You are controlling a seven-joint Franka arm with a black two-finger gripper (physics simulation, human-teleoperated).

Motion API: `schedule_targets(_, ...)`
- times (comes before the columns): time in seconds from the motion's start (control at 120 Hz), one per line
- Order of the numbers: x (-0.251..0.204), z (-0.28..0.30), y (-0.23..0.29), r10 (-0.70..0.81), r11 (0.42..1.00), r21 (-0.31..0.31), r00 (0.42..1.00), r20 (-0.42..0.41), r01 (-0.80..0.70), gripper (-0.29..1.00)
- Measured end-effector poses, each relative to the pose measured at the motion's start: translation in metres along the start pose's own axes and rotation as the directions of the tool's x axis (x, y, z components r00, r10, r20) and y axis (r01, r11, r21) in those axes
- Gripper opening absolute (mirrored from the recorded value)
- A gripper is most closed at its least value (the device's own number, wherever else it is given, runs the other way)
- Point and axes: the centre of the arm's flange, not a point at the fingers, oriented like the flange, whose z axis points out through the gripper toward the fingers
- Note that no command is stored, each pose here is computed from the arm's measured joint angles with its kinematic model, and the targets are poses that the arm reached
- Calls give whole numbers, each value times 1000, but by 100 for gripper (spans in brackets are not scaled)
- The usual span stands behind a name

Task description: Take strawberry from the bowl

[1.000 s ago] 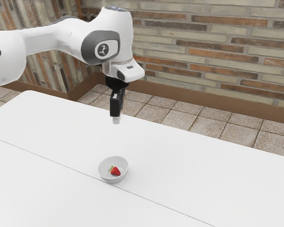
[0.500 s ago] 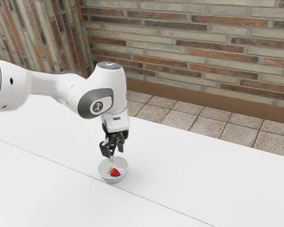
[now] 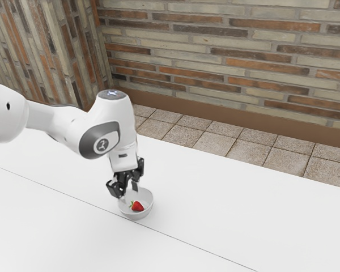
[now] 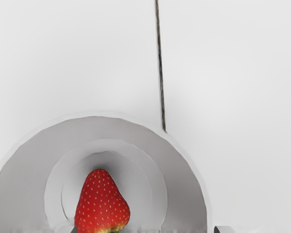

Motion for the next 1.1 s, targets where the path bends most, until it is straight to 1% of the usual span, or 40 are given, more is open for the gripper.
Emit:
schedule_targets(0.092, -11, 11, -5, -53, 999, -8, 999, -13, 53, 36)
schedule_targets(0.233, -9, 17, -10, -121, 993, -8, 992, -25, 121, 36)
schedule_targets(0.408, -17, 38, -14, -198, 980, -40, 980, -25, 197, 36)
schedule_targets(0.808, -15, 60, -24, -273, 960, -68, 962, -19, 271, 36)
schedule_targets(1.008, -16, 66, -26, -299, 952, -72, 954, -18, 297, 37)
schedule_targets(1.1, -16, 68, -27, -307, 949, -73, 951, -18, 305, 36)
